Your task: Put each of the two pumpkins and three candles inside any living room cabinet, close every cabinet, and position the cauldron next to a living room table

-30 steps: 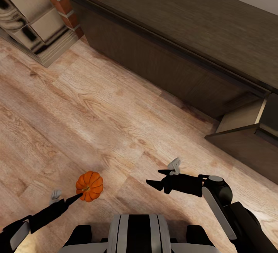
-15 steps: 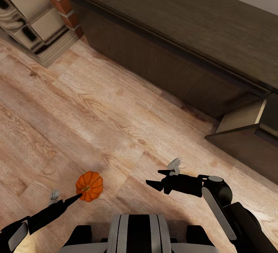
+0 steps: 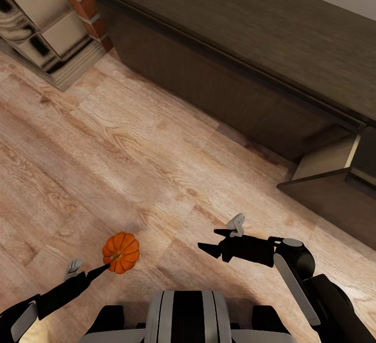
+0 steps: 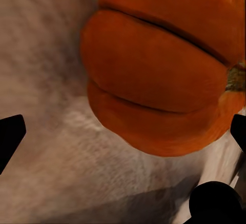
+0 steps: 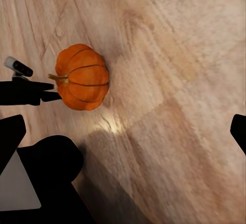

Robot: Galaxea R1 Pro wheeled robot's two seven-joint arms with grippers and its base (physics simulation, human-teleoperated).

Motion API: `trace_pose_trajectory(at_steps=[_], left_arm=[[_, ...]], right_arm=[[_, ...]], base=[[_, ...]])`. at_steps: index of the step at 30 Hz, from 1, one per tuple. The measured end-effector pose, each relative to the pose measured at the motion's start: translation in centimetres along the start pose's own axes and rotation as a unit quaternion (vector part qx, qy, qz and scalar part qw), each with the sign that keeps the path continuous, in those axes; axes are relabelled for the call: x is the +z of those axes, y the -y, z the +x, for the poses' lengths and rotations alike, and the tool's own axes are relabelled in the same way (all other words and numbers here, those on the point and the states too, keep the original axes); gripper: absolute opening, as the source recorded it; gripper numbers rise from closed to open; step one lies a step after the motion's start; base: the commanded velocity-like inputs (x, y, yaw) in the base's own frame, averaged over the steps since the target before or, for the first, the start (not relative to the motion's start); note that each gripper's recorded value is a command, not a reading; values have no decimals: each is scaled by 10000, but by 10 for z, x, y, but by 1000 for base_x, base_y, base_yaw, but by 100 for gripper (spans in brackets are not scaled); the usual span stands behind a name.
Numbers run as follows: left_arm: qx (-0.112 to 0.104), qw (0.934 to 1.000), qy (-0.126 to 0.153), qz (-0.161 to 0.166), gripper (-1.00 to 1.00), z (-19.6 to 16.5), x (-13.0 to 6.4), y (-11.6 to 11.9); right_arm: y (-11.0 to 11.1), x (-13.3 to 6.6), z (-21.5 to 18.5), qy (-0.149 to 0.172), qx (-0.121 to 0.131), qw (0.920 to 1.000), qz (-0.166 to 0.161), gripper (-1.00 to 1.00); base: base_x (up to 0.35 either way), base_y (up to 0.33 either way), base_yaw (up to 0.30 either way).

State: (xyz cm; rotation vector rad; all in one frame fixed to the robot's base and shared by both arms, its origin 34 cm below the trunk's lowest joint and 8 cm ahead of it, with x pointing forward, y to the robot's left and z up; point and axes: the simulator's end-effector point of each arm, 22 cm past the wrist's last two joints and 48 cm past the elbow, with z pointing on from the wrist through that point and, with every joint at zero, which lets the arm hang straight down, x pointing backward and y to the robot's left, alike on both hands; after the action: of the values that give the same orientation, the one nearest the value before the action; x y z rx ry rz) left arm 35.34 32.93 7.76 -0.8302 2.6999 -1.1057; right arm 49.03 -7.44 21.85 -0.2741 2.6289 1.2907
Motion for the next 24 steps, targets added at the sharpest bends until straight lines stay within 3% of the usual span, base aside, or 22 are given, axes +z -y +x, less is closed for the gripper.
trace_pose_trajectory(at_steps=[5, 24], left_arm=[[57, 9998, 27, 183, 100, -1, -1, 8], [62, 9997, 48, 210, 100, -2, -1, 10]], right_arm=[[1, 0, 0, 8, -4, 10000, 6, 100], [1, -1, -1, 13, -2, 10000, 13, 100]], base=[[19, 0, 0], [50, 0, 0]])
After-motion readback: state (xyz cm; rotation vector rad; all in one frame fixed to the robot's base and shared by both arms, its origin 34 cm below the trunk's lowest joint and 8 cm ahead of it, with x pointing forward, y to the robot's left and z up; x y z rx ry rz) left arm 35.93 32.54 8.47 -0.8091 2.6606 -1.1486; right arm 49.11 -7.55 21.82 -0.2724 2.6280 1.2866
